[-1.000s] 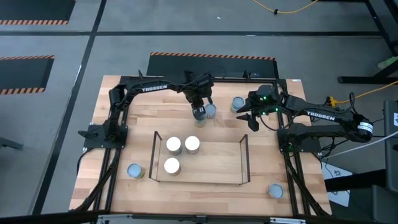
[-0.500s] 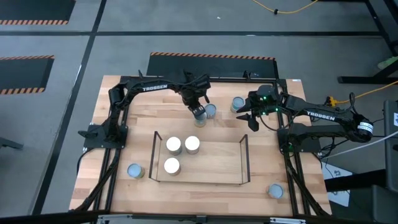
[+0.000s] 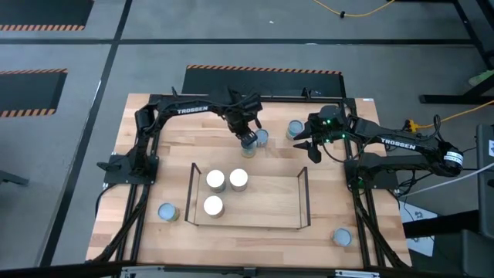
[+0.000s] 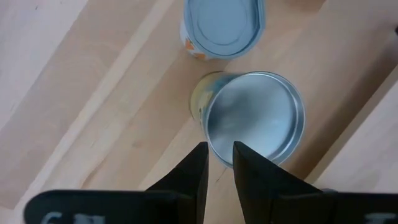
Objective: Pick and place cans onto a shelf
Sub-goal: Put the blue yellow canned carrot on the shelf
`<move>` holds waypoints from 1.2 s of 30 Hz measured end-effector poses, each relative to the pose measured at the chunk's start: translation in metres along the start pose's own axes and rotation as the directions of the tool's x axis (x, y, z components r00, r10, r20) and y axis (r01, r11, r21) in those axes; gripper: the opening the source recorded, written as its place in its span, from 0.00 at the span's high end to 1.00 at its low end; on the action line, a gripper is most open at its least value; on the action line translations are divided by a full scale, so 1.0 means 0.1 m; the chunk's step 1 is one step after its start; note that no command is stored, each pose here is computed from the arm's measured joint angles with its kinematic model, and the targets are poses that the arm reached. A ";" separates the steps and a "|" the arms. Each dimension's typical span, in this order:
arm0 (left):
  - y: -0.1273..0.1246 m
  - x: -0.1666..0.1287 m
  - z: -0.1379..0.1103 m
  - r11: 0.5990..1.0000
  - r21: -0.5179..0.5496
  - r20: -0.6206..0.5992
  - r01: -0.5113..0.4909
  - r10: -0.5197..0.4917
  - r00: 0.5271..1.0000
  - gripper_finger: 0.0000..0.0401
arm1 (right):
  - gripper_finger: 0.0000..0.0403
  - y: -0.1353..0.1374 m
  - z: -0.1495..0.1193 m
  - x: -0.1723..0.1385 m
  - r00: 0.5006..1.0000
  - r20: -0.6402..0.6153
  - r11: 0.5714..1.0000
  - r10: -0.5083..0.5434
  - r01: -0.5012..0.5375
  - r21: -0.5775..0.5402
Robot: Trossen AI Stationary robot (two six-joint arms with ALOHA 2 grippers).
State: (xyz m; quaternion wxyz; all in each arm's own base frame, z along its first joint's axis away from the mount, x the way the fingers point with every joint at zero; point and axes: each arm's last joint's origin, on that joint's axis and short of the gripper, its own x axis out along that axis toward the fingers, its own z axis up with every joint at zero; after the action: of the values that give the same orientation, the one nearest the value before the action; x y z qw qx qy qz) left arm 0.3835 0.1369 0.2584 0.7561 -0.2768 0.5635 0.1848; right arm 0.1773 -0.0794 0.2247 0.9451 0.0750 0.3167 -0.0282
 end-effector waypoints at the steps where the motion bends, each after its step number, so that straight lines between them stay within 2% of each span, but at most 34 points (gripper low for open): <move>1: -0.01 0.00 0.00 1.000 0.001 0.001 -0.001 0.001 1.000 0.83 | 0.61 0.00 0.00 0.00 1.000 0.000 1.000 0.000 0.000 0.000; 16: -0.02 0.01 -0.01 0.999 0.005 0.014 -0.041 0.041 0.999 0.83 | 0.61 0.00 0.00 0.00 1.000 0.000 1.000 0.000 0.000 0.000; 29: -0.02 0.25 0.04 0.999 0.000 -0.021 -0.045 0.045 0.999 0.84 | 0.61 0.00 0.00 0.00 1.000 -0.002 1.000 0.000 0.000 0.001; 32: -0.03 0.26 0.04 0.999 0.022 -0.017 -0.042 0.042 0.999 0.86 | 0.61 0.00 0.00 0.00 1.000 -0.003 1.000 0.001 -0.001 0.001; 36: -0.03 0.25 0.04 0.998 0.046 -0.016 -0.040 0.041 0.999 0.93 | 0.61 0.00 0.00 0.00 1.000 -0.002 1.000 0.000 0.000 0.001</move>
State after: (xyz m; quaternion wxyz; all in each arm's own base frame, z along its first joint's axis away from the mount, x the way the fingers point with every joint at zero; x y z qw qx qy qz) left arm 0.3957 0.1364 0.2357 0.7534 -0.2495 0.5796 0.1849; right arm 0.1772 -0.0794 0.2246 0.9447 0.0755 0.3177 -0.0281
